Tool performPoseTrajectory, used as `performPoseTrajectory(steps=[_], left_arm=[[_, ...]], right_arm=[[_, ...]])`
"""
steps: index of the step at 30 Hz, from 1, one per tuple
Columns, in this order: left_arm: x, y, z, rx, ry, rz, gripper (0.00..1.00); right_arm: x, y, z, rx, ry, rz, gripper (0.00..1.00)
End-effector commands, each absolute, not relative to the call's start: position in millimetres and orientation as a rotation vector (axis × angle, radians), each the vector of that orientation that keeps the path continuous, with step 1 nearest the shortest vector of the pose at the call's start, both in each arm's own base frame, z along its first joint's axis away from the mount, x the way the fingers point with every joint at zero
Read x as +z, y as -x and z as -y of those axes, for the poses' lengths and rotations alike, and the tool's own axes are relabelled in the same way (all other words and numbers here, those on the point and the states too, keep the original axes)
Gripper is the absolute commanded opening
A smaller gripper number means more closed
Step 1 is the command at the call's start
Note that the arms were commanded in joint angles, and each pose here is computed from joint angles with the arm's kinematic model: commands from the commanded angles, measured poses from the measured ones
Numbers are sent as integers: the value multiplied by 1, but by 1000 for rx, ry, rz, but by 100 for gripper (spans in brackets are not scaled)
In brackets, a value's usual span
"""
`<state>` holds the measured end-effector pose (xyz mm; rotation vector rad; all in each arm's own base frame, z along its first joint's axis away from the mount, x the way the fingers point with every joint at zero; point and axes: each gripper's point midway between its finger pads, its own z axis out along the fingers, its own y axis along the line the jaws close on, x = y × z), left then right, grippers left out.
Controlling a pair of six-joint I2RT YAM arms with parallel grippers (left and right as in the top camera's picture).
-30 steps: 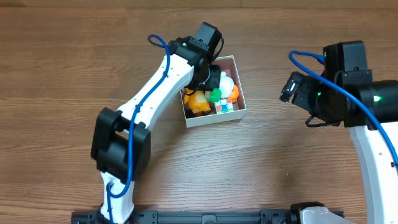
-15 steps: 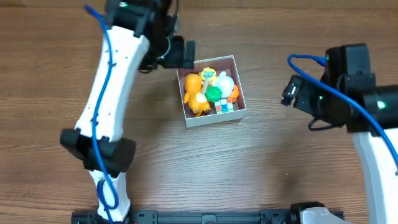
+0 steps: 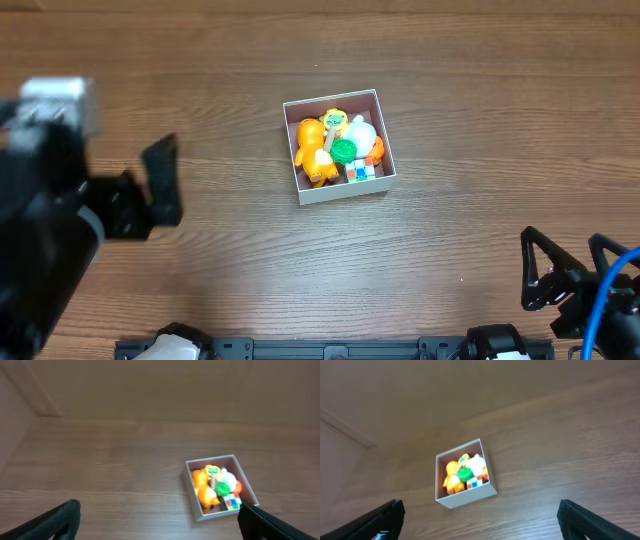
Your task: Pack container
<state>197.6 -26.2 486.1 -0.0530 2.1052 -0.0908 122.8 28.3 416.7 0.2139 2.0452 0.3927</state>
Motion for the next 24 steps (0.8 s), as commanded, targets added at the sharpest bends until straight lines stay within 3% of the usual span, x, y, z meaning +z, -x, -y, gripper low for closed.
performPoseTrajectory(steps=[1, 19, 24], left_arm=[[477, -194, 15, -28, 95, -2123, 100], [479, -189, 13, -34, 97, -2111, 100], [479, -189, 13, -34, 97, -2111, 100]], right_arm=[[413, -125, -30, 394, -200, -2068, 100], [409, -126, -30, 387, -204, -2083, 100], [433, -151, -23, 316, -157, -1892, 100]])
